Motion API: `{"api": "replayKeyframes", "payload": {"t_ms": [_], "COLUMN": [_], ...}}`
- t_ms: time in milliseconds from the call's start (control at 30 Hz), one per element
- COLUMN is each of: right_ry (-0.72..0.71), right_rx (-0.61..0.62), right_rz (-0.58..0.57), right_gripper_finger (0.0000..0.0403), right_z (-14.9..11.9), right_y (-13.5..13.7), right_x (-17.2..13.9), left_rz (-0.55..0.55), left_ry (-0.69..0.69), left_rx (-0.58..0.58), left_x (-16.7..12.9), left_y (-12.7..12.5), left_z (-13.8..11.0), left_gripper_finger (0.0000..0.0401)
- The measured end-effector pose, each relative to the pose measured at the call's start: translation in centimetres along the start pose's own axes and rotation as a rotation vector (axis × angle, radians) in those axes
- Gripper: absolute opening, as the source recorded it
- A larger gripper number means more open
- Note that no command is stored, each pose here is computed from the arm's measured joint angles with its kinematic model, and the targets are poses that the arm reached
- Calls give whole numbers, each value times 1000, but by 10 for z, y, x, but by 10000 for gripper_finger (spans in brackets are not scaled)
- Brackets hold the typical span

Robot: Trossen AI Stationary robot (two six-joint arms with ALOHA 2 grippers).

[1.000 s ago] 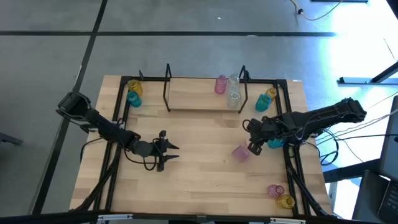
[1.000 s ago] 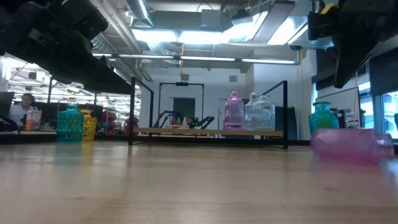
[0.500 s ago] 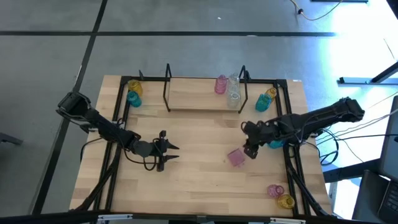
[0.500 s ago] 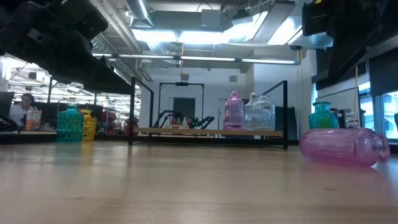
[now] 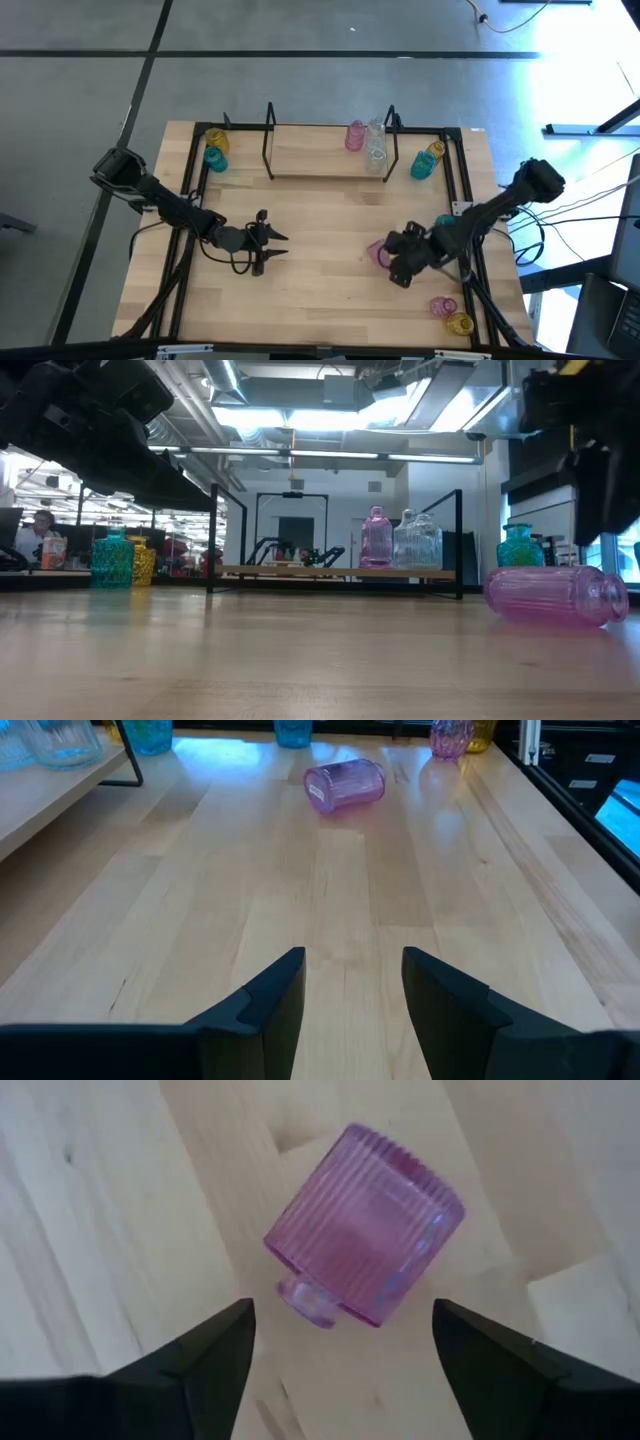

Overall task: Sort vases onto shelf
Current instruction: Put the top pink vase on the shelf aligned with the other pink vase

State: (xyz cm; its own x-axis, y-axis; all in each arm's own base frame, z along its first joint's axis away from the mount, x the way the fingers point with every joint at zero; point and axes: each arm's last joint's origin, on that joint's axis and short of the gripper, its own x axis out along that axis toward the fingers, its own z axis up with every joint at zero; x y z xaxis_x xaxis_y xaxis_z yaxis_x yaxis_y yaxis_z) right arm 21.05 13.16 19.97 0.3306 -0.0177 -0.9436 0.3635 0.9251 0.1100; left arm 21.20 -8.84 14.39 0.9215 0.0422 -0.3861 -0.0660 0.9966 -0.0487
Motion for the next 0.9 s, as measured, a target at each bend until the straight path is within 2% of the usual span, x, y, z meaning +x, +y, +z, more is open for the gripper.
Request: {"api": "replayKeyframes", "payload": {"t_ms": [200,367,633,900], "right_ry": [16,-60,-184,-243], "right_rx": [126,237,264,243], "right_rz": [-6,-43,-185,-207], "right_gripper_finger": [291,291,286,228], "right_z": [-24,-34,-41,-42], "right_y": [21,33,38,42], "right_x": [9,22,56,72], "left_rz": [0,-1,-1,4], "left_ry": [-1,-5,-9,-11], "left_rx": [-1,-3,-5,-5], "left_x": [0,0,0,0], "left_y": [0,0,0,0], "left_z": [0,1,1,1], "left_gripper_finger": [162,162,162,162]}}
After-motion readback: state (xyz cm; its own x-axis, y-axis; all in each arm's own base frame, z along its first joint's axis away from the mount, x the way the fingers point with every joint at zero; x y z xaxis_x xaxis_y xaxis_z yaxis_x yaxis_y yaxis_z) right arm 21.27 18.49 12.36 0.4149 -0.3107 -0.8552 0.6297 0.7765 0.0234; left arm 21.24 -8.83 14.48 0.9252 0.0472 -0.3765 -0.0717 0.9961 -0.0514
